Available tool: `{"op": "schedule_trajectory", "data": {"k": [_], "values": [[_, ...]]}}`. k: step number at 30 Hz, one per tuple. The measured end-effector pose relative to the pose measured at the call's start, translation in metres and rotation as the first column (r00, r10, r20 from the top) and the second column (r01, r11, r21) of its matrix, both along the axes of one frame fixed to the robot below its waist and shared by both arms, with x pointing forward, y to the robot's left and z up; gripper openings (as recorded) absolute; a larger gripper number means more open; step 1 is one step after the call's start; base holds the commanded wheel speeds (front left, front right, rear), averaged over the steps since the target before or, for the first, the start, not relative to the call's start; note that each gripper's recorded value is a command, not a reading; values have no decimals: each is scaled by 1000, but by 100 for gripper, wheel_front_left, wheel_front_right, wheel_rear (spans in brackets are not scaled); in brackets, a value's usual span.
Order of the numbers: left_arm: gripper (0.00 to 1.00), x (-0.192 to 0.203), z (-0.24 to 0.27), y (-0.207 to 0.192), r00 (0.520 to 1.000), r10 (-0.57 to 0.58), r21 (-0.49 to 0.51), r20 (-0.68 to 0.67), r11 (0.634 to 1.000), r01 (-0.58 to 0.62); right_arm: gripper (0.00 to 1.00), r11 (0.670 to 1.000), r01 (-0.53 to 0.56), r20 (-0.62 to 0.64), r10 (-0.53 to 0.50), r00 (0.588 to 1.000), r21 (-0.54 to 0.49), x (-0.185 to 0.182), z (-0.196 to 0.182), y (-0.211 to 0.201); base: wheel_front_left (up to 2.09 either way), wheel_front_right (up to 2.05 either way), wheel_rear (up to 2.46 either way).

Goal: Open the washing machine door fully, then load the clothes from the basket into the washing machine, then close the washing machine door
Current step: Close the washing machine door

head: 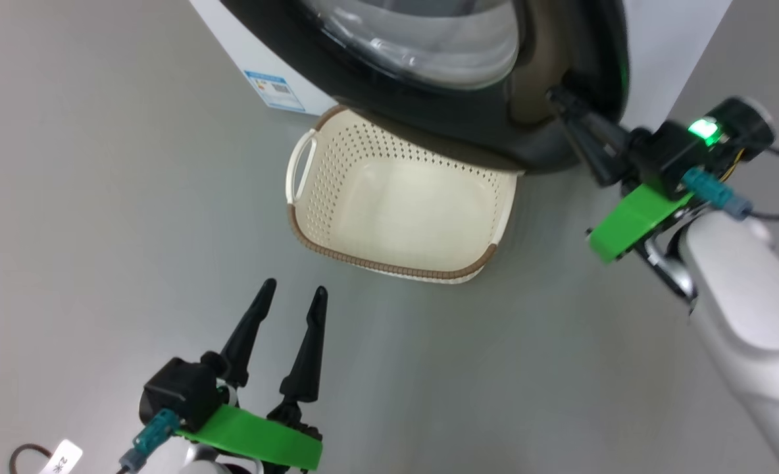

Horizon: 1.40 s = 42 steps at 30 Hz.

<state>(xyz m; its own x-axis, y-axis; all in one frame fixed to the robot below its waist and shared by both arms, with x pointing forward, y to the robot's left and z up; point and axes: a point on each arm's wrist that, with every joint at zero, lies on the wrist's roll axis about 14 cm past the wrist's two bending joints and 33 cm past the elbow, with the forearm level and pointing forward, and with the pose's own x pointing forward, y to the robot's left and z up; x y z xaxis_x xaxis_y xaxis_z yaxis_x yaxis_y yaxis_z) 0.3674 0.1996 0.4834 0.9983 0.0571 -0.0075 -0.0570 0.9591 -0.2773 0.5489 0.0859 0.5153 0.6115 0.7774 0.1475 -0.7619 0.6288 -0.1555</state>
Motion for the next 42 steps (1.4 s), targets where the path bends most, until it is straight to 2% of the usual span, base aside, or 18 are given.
{"op": "schedule_trajectory", "data": {"k": [8,24,34,42], "values": [[100,12,-11,-5,999,-16,-10,-32,1000,16,0,998,58,36,-58,998,-10,48,0,-8,0,0,0],[100,25,-27,-2,997,-5,-40,-73,999,2,0,987,163,95,-160,982,-18,121,7,-16,0,0,0],[100,28,-28,2,997,4,-38,-75,999,-7,0,985,168,84,-166,983,-21,130,1,-9,0,0,0],[100,28,-19,0,999,-3,-42,-46,999,1,0,983,184,109,-182,977,-12,126,20,-15,0,0,0]]}}
